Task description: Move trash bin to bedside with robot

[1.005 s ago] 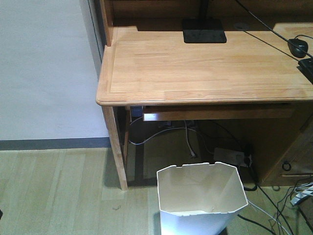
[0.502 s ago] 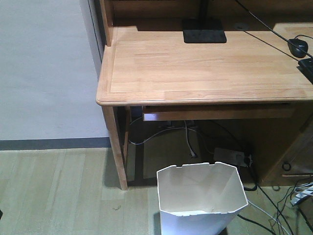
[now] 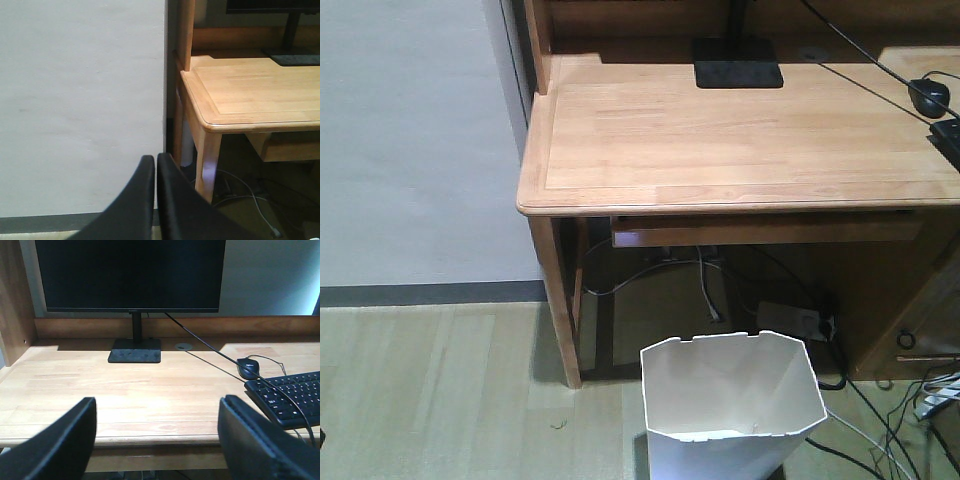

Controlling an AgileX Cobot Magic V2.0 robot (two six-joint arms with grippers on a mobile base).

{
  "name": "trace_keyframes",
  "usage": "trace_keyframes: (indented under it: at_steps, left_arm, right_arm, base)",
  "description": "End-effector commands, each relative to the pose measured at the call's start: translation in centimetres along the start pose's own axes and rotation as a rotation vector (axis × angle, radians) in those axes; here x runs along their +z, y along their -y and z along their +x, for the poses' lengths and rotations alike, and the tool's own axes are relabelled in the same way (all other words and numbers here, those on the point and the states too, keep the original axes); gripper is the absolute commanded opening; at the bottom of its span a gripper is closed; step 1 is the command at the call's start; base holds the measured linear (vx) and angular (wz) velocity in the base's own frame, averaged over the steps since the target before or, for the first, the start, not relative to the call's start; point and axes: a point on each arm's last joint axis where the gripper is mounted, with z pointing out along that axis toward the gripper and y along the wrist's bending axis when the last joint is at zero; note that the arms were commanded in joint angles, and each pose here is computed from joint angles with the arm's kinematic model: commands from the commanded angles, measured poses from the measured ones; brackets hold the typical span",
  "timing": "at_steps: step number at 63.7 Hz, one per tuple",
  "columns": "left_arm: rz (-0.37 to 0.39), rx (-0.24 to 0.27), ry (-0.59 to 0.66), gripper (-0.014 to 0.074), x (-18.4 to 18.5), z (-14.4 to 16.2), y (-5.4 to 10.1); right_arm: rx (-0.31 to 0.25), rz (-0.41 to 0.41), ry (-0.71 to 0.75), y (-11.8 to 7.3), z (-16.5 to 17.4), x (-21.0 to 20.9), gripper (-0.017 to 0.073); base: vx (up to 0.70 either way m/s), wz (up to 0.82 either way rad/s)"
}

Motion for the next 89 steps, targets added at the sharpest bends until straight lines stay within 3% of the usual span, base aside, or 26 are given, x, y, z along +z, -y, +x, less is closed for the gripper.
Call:
trace_keyframes:
  at_steps: [1,9,30,57,71,89]
  left_arm:
    - [0.007,-0.007,0.065,-0.0006,0.0,-0.1,0.0]
    - [0.007,-0.007,0.065,-0.0006,0.0,-0.1,0.0]
    - [0.007,-0.007,0.065,-0.0006,0.0,-0.1,0.0]
    - [0.007,-0.007,0.065,-0.0006,0.0,-0.1,0.0]
    - [0.007,-0.007,0.065,-0.0006,0.0,-0.1,0.0]
    - [0.007,-0.007,0.065,-0.0006,0.0,-0.1,0.0]
  right_arm:
    - [-0.002,0.01,0.104,0.1,-1.8,0.0,0.0511]
    - [0.1,0.007,0.147,0.2,-2.2,-0.1,0.0511]
    - [0.051,0.009,0.115,0.2,-2.3,0.7,0.0511]
    - [0.062,-0.032,-0.437,0.0,-3.5,8.6,0.0511]
    - [0.021,-0.083,-0.717,-0.4,-0.5,13.2,0.0511]
    - [-0.027,-0.127,-1.024,-0.5,6.3,18.2,0.0511]
  base:
    - [0.0,0.0]
    - [0.0,0.0]
    - [0.0,0.0]
    - [0.0,0.0]
    - [0.0,0.0]
    - [0.0,0.0]
